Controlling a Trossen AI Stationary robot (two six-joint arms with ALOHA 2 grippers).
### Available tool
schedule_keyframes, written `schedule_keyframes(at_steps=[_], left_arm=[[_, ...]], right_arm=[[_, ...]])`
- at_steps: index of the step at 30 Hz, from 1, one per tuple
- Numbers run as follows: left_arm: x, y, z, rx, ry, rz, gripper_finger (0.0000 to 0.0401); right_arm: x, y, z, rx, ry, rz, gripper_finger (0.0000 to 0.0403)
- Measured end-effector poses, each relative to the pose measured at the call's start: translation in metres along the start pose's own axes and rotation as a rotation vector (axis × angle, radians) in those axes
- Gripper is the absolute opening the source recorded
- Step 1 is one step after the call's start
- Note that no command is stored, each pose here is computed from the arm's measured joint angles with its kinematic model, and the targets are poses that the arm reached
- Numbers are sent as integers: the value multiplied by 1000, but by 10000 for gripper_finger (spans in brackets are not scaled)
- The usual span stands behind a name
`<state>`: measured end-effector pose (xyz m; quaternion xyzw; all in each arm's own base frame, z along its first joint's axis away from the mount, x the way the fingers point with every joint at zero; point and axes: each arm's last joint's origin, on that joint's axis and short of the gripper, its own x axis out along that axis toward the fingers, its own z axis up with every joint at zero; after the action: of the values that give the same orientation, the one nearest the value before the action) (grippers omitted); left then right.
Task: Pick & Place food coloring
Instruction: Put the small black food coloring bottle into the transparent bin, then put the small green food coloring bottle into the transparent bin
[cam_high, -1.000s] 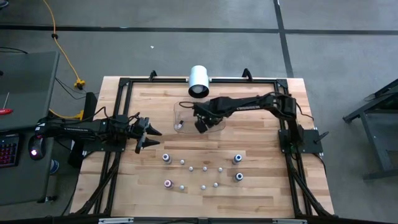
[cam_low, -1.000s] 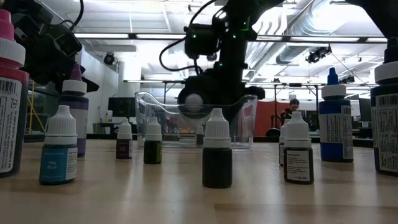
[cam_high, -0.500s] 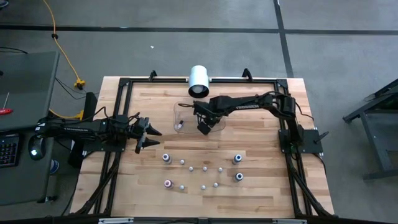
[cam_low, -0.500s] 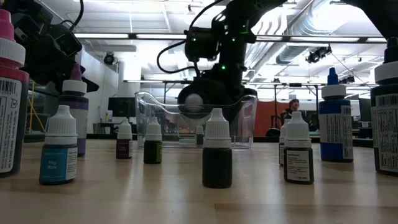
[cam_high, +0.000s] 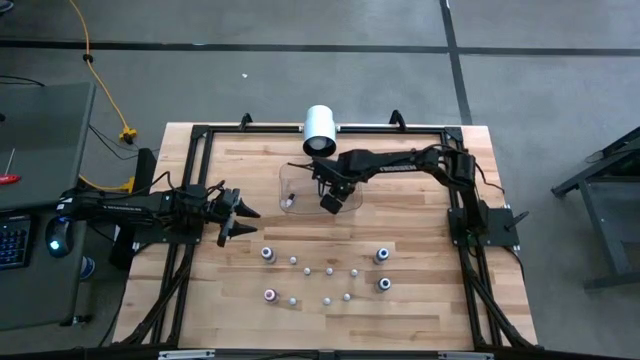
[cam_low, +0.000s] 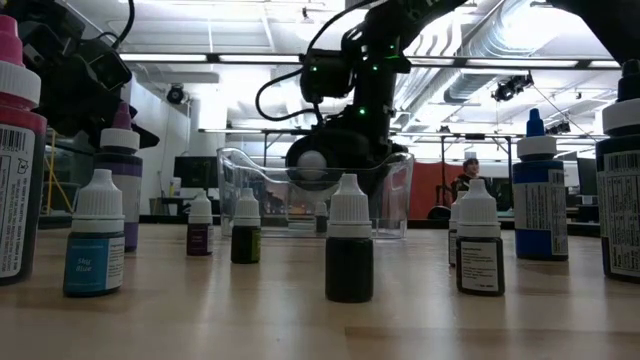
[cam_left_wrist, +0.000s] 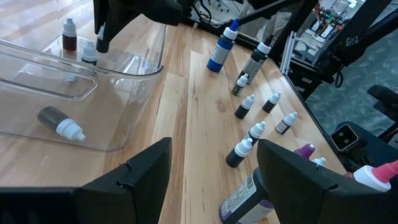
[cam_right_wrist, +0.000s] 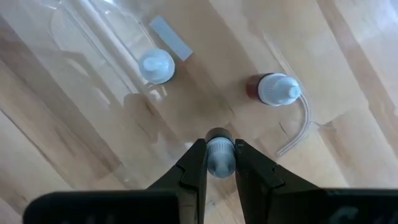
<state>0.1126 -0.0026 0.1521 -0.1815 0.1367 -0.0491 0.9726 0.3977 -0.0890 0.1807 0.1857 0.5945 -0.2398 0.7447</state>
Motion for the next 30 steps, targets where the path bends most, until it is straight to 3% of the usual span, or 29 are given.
schedule_keyframes(at_steps=[6,12,24,30], left_arm=[[0,0,0,0,0,0,234],[0,0,0,0,0,0,234],[0,0,0,0,0,0,234],[0,0,0,0,0,0,234]], right_arm=[[0,0,0,21,14,35,59],[0,0,0,22,16,39,86],[0,-1,0,54,3,9,103],[-22,-4,-1,59,-39,11,103]])
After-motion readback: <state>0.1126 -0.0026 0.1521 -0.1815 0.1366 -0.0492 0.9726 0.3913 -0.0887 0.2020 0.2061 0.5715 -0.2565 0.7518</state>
